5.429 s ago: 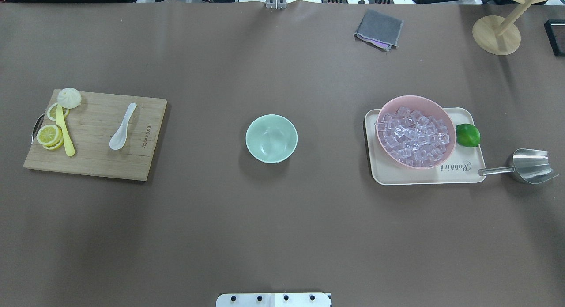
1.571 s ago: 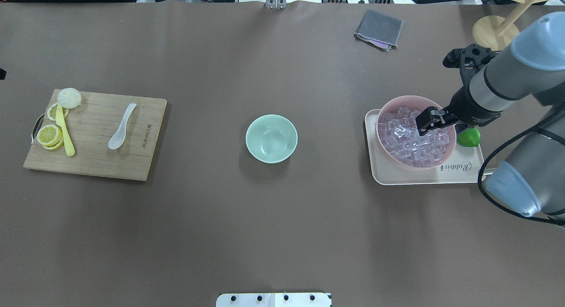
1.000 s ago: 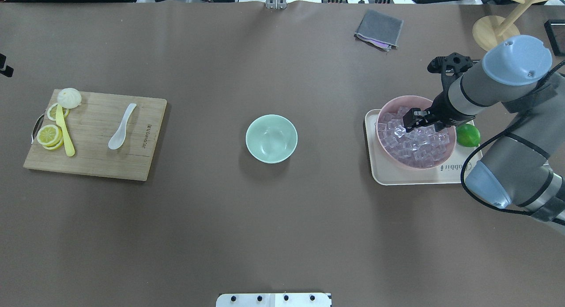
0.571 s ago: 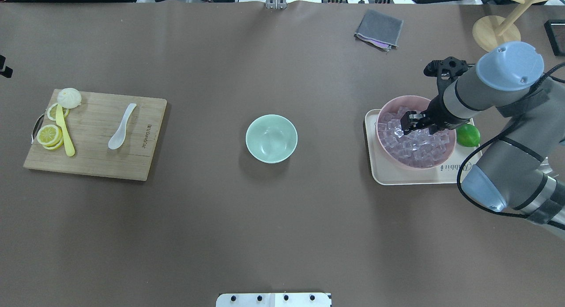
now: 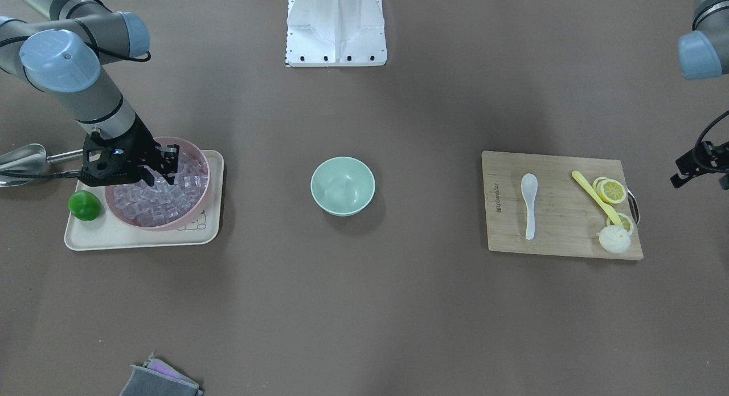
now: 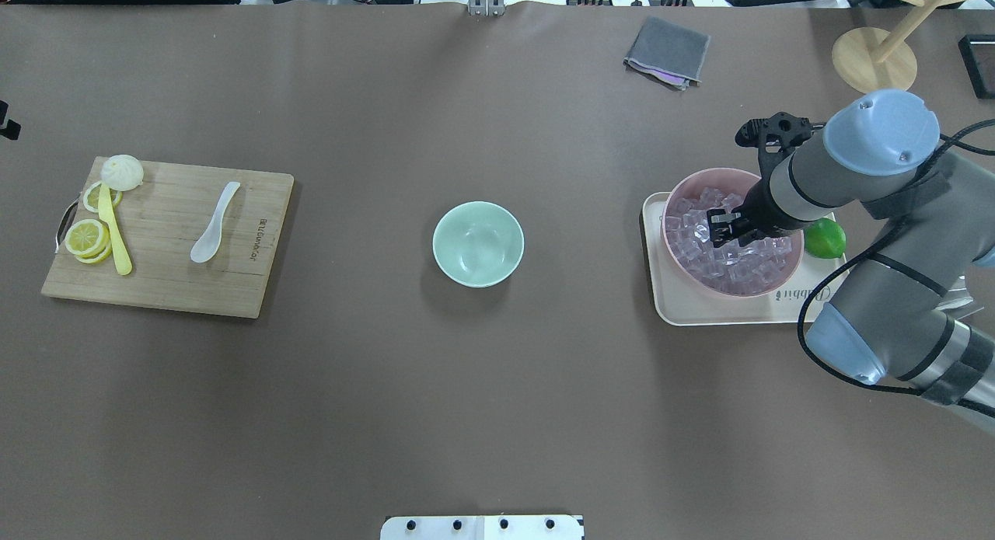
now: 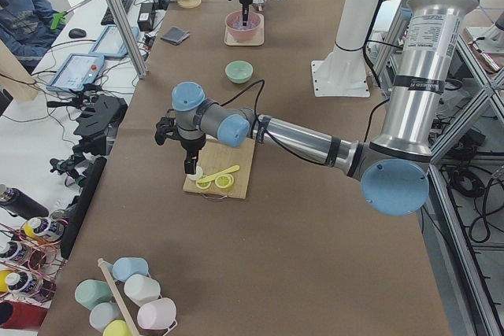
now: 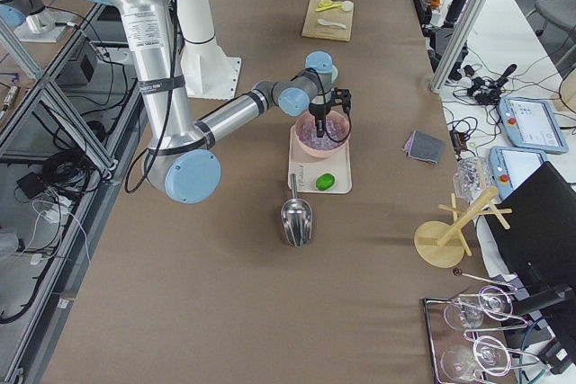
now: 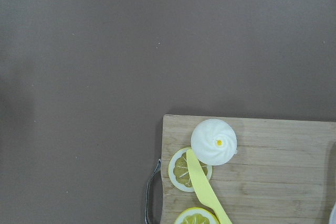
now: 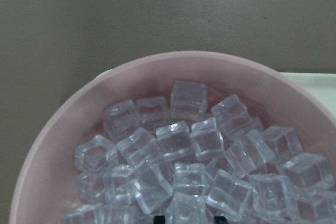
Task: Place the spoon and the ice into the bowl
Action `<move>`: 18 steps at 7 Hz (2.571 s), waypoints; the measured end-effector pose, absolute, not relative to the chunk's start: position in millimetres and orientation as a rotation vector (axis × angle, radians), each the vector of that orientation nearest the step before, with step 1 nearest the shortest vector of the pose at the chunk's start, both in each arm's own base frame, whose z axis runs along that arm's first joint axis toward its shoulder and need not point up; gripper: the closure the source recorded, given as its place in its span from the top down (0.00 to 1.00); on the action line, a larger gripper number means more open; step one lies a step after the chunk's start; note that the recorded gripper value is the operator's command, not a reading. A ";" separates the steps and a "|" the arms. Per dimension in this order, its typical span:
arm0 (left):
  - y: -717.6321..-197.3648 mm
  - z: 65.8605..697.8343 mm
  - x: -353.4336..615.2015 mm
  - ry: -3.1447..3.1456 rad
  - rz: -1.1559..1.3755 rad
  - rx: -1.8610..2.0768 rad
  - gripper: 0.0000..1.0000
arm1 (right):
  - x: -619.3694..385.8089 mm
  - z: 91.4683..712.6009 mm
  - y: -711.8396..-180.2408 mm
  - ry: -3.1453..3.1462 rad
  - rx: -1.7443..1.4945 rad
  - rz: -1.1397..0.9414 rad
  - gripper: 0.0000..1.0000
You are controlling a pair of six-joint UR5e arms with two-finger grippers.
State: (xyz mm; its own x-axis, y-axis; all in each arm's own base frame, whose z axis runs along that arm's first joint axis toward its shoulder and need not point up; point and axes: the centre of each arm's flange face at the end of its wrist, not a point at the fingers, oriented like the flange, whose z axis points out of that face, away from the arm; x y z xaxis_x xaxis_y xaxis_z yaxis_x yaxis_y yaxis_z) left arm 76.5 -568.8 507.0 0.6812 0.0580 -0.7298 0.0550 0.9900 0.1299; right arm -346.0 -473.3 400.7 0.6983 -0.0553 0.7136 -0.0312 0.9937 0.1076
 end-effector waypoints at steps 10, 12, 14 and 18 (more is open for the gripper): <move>-571.1 450.9 258.2 0.786 0.079 0.141 0.95 | -488.6 197.9 -474.3 -0.997 0.160 0.195 0.00; -561.3 455.1 298.7 0.798 0.117 0.140 0.95 | -545.0 176.1 -462.8 -1.009 0.199 0.234 0.00; -561.9 462.9 314.4 0.800 0.132 0.134 0.94 | -572.2 179.2 -461.9 -1.020 0.207 0.255 0.00; -564.4 472.7 336.6 0.804 0.148 0.123 0.87 | -575.8 175.9 -461.3 -1.029 0.211 0.255 1.00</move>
State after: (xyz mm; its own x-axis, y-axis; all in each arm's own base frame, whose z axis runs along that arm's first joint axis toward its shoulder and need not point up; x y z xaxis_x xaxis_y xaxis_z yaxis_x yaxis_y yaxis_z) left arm 336.6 -564.4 472.7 0.6843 0.1784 -0.7070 -0.0852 0.9825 0.1655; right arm -575.8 -461.3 175.9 0.4910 0.1098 0.8642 -0.3067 0.9503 0.0536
